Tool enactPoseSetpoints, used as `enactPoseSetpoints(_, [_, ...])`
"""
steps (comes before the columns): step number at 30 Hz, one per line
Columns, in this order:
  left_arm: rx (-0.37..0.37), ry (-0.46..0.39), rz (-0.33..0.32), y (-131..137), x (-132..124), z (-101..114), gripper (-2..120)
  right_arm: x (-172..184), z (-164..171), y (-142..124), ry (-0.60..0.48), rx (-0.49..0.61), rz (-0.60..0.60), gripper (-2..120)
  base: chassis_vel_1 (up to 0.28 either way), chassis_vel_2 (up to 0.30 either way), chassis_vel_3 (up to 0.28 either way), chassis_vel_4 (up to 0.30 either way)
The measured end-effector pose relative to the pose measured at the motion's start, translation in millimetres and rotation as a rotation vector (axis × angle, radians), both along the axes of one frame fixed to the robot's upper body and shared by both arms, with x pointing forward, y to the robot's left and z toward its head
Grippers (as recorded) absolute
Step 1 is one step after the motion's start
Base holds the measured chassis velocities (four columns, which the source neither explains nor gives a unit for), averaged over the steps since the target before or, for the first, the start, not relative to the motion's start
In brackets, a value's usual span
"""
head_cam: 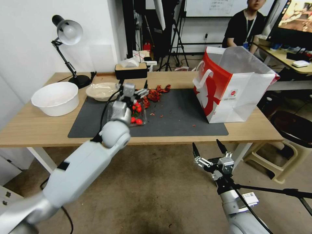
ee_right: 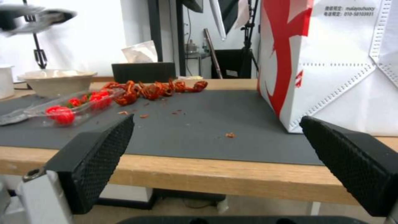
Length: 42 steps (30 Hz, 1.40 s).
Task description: Pick up the trash from the table and place it into the takeout bag.
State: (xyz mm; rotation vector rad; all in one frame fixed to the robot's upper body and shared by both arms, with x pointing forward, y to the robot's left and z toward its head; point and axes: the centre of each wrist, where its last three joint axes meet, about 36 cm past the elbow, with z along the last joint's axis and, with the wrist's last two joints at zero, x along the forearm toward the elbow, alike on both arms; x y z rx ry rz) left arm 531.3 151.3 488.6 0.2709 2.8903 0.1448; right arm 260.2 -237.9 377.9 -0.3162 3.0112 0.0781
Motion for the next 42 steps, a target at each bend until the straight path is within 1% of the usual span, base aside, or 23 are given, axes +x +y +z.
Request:
enactPoseSetpoints(3, [0.003,0.007,0.022,19,-23,-15,100,-1,-2,0,0.004,-0.002,-0.003,100,0.0,0.0,0.0,0.0])
enactPoseSetpoints(4, [0.003,0.007,0.022,19,-23,-15,100,-1,-2,0,0.004,-0.002,-0.003,100,0.0,0.0,0.0,0.0])
enactPoseSetpoints(6, [0.026,0.033,0.055,42,-47,-33,100,-2,-4,-2,0.01,-0.011,-0.012,100,0.0,0.0,0.0,0.0])
enactPoseSetpoints(7, [0.03,0.041,0.075,56,-65,-41,100,-2,-5,-2,0.014,-0.015,-0.02,100,0.0,0.0,0.0,0.0])
enactPoseSetpoints(8, [0.03,0.041,0.075,56,-65,-41,100,-2,-5,-2,0.014,-0.015,-0.02,100,0.0,0.0,0.0,0.0])
enactPoseSetpoints(10, [0.016,0.041,0.124,78,-100,-48,100,-4,-7,-1,0.026,-0.017,-0.035,100,0.0,0.0,0.0,0.0])
enactPoseSetpoints(11, [0.008,0.051,0.138,84,-117,-56,100,-6,-8,-1,0.032,-0.016,-0.042,100,0.0,0.0,0.0,0.0])
enactPoseSetpoints(12, [0.008,0.051,0.138,84,-117,-56,100,-6,-8,-1,0.032,-0.016,-0.042,100,0.0,0.0,0.0,0.0])
enactPoseSetpoints(13, [0.003,0.075,0.145,87,-138,-69,100,-7,-8,-1,0.035,-0.016,-0.048,100,0.0,0.0,0.0,0.0])
enactPoseSetpoints(15, [0.001,0.083,0.163,88,-162,-84,100,-10,-9,-2,0.045,-0.011,-0.054,100,0.0,0.0,0.0,0.0])
enactPoseSetpoints(16, [-0.003,0.088,0.172,89,-169,-88,100,-12,-8,-2,0.049,-0.009,-0.055,100,0.0,0.0,0.0,0.0])
enactPoseSetpoints(17, [-0.003,0.088,0.172,89,-169,-88,100,-12,-8,-2,0.049,-0.009,-0.055,100,0.0,0.0,0.0,0.0])
enactPoseSetpoints(20, [-0.018,0.099,0.218,98,-191,-100,100,-18,-8,0,0.058,0.0,-0.052,100,0.0,0.0,0.0,0.0])
enactPoseSetpoints(21, [-0.018,0.099,0.218,98,-191,-100,100,-18,-8,0,0.058,0.0,-0.052,100,0.0,0.0,0.0,0.0])
enactPoseSetpoints(23, [-0.039,0.113,0.22,102,-202,-104,100,-19,-7,1,0.06,0.002,-0.052,100,0.0,0.0,0.0,0.0])
enactPoseSetpoints(25, [-0.07,0.117,0.207,107,-212,-108,100,-21,-7,1,0.061,0.004,-0.053,100,0.0,0.0,0.0,0.0])
enactPoseSetpoints(27, [-0.07,0.117,0.207,107,-212,-108,100,-21,-7,1,0.061,0.004,-0.053,100,0.0,0.0,0.0,0.0])
enactPoseSetpoints(28, [-0.075,0.121,0.199,111,-223,-110,100,-23,-6,2,0.066,0.011,-0.055,100,0.0,0.0,0.0,0.0])
enactPoseSetpoints(31, [-0.08,0.134,0.198,113,-231,-110,100,-24,-6,3,0.069,0.012,-0.058,100,0.0,0.0,0.0,0.0])
enactPoseSetpoints(36, [-0.1,0.161,0.218,117,-252,-117,100,-25,-7,3,0.069,0.003,-0.073,100,0.0,0.0,0.0,0.0])
enactPoseSetpoints(37, [-0.1,0.161,0.218,117,-252,-117,100,-25,-7,3,0.069,0.003,-0.073,100,0.0,0.0,0.0,0.0])
enactPoseSetpoints(40, [-0.116,0.177,0.23,113,-265,-125,100,-24,-8,2,0.068,-0.005,-0.082,100,0.0,0.0,0.0,0.0])
enactPoseSetpoints(42, [-0.117,0.179,0.235,112,-267,-129,100,-24,-9,2,0.068,-0.005,-0.082,100,0.0,0.0,0.0,0.0])
